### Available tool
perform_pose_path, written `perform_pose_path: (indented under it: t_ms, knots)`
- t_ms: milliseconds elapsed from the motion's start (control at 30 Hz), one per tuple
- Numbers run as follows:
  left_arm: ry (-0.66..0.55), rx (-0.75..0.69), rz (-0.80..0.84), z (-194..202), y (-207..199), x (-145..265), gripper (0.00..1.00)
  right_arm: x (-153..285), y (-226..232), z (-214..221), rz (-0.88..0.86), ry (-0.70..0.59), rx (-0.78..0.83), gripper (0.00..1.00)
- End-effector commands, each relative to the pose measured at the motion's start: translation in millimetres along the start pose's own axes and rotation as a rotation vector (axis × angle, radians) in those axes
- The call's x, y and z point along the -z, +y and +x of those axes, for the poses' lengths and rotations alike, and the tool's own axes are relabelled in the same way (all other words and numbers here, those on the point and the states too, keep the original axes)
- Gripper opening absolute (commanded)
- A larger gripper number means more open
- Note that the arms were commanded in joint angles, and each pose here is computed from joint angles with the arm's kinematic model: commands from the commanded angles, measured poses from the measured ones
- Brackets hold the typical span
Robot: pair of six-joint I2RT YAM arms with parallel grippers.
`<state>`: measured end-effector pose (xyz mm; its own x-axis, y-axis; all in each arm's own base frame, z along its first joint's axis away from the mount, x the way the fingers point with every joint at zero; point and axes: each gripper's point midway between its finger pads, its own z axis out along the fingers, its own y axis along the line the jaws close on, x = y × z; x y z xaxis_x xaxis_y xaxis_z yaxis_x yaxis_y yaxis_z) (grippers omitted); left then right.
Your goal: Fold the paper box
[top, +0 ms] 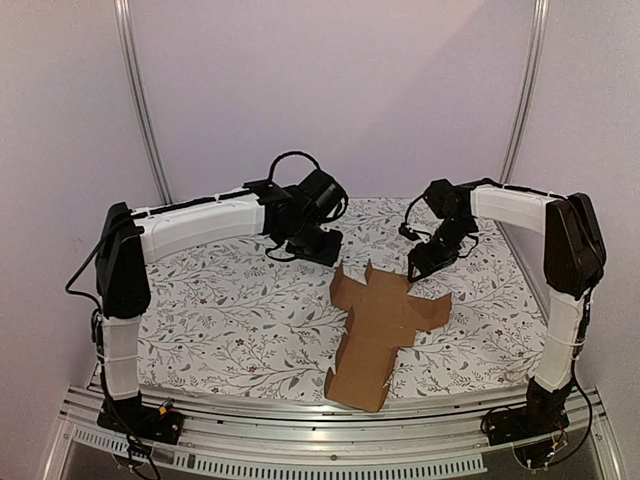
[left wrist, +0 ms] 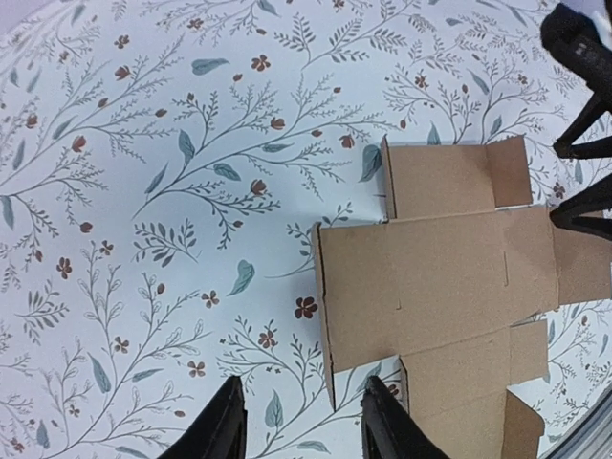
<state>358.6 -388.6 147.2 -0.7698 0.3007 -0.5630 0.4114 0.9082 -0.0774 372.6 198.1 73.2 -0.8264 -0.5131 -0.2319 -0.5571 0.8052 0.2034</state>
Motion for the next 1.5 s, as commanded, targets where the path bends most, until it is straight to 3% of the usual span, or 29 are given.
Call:
perform_pose_path:
  t_ms: [0, 300, 367, 500, 567, 700, 900, 1100, 1267, 1467]
  knots:
    - [0.131, 0.003, 0.065, 21, 2, -38, 0.42, 17, -1, -4, 0.013, -0.053, 0.031, 0.69]
    - [0.187, -0.006, 0.109, 35, -19, -66, 0.39, 14, -2, 0, 0.000, -0.045, 0.035, 0.69]
    - [0.190, -0.009, 0.102, 36, -18, -70, 0.34, 14, -2, 0, -0.002, -0.046, 0.039, 0.69]
    - [0.196, -0.016, 0.089, 40, -17, -76, 0.08, 12, -3, 1, 0.002, -0.040, 0.044, 0.69]
    - [0.191, -0.025, 0.092, 39, -18, -76, 0.00, 14, -3, 0, 0.008, -0.042, 0.048, 0.69]
    - [0.123, -0.090, 0.088, 28, -26, -64, 0.00, 39, -6, -13, 0.034, -0.086, 0.064, 0.70]
    - [-0.104, -0.177, 0.139, 6, -40, -20, 0.00, 87, 5, -31, 0.006, -0.137, 0.140, 0.72]
    - [-0.327, -0.196, 0.234, -6, -54, 25, 0.00, 80, 18, -29, -0.095, -0.074, 0.207, 0.73]
    - [-0.357, -0.201, 0.236, 0, -52, 31, 0.00, 69, 41, -18, -0.264, -0.033, 0.196, 0.71]
    - [-0.366, -0.210, 0.231, 1, -51, 31, 0.00, 61, 44, -11, -0.289, -0.018, 0.188, 0.53]
